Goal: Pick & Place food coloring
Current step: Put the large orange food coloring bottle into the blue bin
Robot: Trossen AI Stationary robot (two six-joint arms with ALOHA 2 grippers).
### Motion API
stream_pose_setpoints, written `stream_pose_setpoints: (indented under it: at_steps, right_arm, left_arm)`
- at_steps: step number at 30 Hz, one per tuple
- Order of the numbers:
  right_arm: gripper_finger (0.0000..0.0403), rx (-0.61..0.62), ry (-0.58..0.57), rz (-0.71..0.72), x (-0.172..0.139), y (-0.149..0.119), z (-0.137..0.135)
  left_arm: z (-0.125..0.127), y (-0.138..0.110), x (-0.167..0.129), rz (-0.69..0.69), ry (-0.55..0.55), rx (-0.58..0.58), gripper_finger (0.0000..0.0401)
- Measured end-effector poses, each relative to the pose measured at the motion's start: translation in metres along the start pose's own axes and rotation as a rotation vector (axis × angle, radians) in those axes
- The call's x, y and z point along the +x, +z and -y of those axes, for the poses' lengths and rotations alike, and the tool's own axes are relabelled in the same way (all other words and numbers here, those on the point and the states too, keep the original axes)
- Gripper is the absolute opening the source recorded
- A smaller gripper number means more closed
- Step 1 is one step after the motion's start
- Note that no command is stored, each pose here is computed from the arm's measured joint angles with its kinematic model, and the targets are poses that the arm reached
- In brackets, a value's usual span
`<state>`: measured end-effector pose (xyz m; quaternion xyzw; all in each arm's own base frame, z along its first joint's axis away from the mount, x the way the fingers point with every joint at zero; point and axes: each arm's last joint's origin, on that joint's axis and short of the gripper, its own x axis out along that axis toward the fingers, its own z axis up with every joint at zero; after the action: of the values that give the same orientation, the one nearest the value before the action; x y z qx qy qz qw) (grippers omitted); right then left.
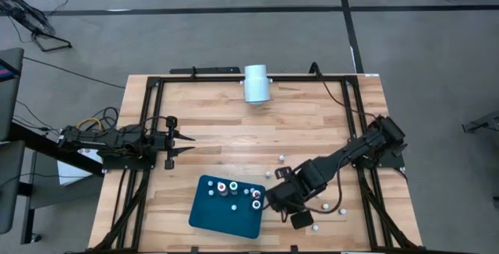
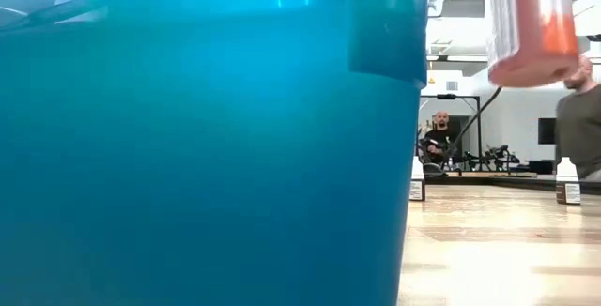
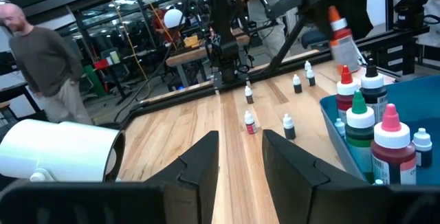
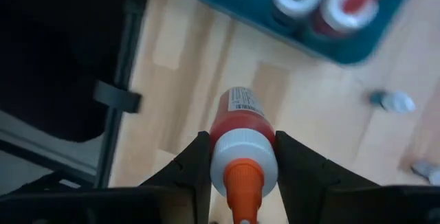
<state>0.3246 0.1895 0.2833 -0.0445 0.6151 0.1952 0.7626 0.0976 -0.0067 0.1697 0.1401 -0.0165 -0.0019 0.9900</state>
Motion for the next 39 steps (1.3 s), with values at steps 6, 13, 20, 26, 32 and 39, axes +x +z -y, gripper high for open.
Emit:
stream_pose_setpoints:
  at_steps: [6, 13, 20, 26, 32, 39]
  right_arm:
    - [0.0116, -0.088, 0.01, -0.029, 0.004, 0.022, -0.018]
    - [0.0116, -0.211, 0.014, -0.021, 0.007, 0.042, -0.029]
    - [0.0116, -0.329, 0.013, 0.01, 0.004, 0.05, -0.031]
    - [0.0116, -0.419, -0.01, 0.042, 0.004, 0.054, -0.027]
    - [0.0116, -0.494, -0.015, 0.123, 0.003, 0.062, -0.027]
    - [0.0116, -0.537, -0.021, 0.196, 0.001, 0.069, -0.026]
  left_arm:
    - [0.0, 0.0, 0.0, 0.0, 0.0, 0.0, 0.0105]
    - [0.0, 0.0, 0.0, -0.001, 0.0, 0.0, 0.0105]
    - [0.0, 0.0, 0.0, 0.0, 0.0, 0.0, 0.0105]
    - [0.0, 0.0, 0.0, 0.0, 0.0, 0.0, 0.0105]
    - [0.0, 0.0, 0.0, 0.0, 0.0, 0.0, 0.0105]
    - [0.0, 0.0, 0.0, 0.0, 0.0, 0.0, 0.0105]
